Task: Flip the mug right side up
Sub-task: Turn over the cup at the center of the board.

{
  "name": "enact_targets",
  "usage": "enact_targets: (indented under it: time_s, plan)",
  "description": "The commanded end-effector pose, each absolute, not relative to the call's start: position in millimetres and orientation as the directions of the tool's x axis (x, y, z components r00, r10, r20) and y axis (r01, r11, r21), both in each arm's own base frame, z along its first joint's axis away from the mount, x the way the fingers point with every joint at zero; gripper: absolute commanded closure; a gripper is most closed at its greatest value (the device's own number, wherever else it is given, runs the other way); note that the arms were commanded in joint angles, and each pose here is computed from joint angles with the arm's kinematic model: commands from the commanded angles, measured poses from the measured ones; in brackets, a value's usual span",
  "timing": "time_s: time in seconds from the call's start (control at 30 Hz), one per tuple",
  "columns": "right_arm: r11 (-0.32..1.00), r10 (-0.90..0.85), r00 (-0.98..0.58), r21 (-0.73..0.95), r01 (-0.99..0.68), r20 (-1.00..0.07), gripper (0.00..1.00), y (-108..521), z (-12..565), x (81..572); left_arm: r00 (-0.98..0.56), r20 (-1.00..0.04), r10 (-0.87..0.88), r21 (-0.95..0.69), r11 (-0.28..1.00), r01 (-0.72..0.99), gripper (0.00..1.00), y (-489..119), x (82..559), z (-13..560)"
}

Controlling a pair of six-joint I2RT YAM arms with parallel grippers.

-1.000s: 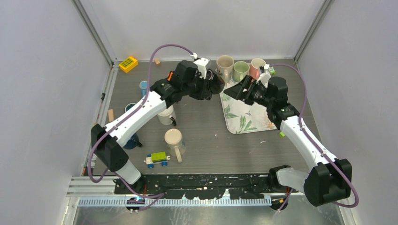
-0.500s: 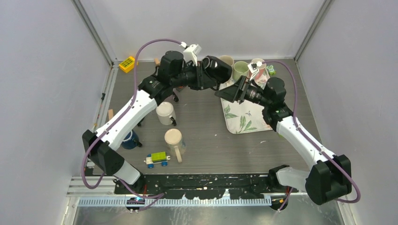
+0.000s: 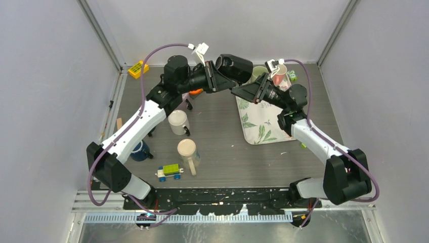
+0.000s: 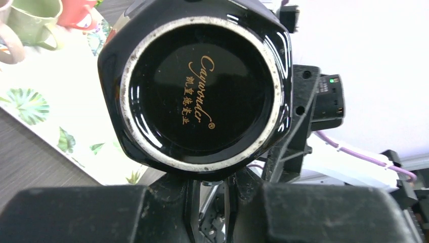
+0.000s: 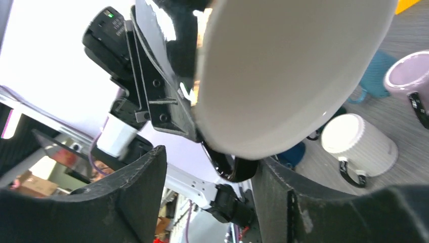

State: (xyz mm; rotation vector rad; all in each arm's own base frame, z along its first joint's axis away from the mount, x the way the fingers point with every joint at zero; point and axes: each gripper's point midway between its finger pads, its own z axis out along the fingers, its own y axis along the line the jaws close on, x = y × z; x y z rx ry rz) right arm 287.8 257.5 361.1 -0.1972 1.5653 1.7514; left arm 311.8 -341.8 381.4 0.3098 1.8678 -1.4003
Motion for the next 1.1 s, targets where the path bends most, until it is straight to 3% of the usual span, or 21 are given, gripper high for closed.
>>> enact_targets:
  time_s: [0.0, 0.67, 0.87, 0.97, 1.07]
  plan:
    - [-0.123, 0.448, -0.679, 0.712, -0.691, -0.582, 0.38, 257, 407, 270, -0.559, -0.755, -0.344, -0.635, 0.169, 0.754, 1.0, -335, 289, 458]
    - [-0.144, 0.438, -0.695, 0.719, -0.68, -0.57, 0.76, 259, 408, 273, -0.622, -0.727, -0.29, -0.658, 0.037, 0.752, 1.0, -342, 285, 435]
    - [-0.068, 0.437, -0.666, 0.716, -0.694, -0.604, 0.78, 259, 402, 276, -0.625, -0.734, -0.265, -0.657, 0.046, 0.752, 1.0, -343, 285, 423]
    - [0.021, 0.442, -0.641, 0.721, -0.692, -0.628, 0.68, 258, 395, 282, -0.628, -0.736, -0.255, -0.66, 0.061, 0.749, 1.0, -343, 287, 414]
    - [0.104, 0.436, -0.621, 0.722, -0.684, -0.651, 0.68, 256, 387, 284, -0.632, -0.733, -0.251, -0.664, 0.066, 0.745, 1.0, -344, 288, 409]
